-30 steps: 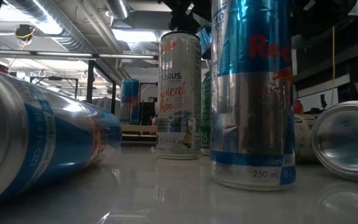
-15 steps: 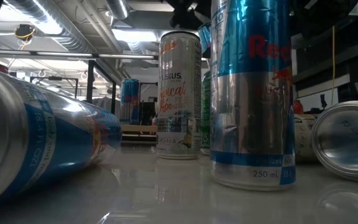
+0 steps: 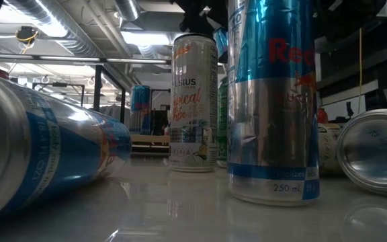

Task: Sort soda cans
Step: Put the blue soda can on the shelf

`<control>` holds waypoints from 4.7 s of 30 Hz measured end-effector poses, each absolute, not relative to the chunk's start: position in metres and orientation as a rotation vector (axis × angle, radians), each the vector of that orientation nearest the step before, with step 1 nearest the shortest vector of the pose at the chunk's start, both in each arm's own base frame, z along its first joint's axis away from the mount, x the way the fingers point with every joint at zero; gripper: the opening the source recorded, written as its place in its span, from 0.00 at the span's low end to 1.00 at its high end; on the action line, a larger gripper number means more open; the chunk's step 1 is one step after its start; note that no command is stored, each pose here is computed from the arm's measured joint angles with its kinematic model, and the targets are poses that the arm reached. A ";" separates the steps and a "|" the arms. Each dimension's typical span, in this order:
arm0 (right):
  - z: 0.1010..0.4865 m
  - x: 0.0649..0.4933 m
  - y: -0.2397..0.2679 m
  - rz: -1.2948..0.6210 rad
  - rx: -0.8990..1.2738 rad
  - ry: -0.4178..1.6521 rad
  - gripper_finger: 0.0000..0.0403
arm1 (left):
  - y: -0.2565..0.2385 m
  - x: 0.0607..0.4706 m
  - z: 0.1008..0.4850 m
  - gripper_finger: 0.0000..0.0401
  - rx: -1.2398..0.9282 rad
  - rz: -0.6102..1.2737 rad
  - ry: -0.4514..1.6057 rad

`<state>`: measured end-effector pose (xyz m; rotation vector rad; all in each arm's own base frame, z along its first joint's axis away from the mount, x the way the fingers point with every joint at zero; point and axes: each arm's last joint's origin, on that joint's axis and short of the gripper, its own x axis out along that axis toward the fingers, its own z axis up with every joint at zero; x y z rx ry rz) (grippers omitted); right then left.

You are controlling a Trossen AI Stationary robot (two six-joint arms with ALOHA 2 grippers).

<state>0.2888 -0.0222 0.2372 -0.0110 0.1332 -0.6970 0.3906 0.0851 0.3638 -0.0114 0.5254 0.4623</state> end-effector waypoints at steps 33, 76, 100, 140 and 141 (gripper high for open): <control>0.242 0.291 -0.021 -0.624 -0.037 0.094 0.56 | 0.084 0.389 0.361 0.77 -0.088 0.442 0.551; 0.240 0.291 -0.020 -0.625 -0.043 0.124 0.97 | 0.108 0.382 0.358 0.55 -0.067 0.456 0.589; 0.236 0.290 -0.020 -0.628 -0.057 0.169 0.99 | 0.204 0.328 0.344 0.55 -0.016 0.466 0.803; 0.235 0.290 -0.021 -0.629 -0.059 0.176 0.99 | 0.205 0.316 0.273 0.64 -0.070 0.442 0.989; 0.235 0.290 -0.021 -0.629 -0.060 0.177 0.99 | 0.205 0.315 0.273 0.64 -0.069 0.445 0.990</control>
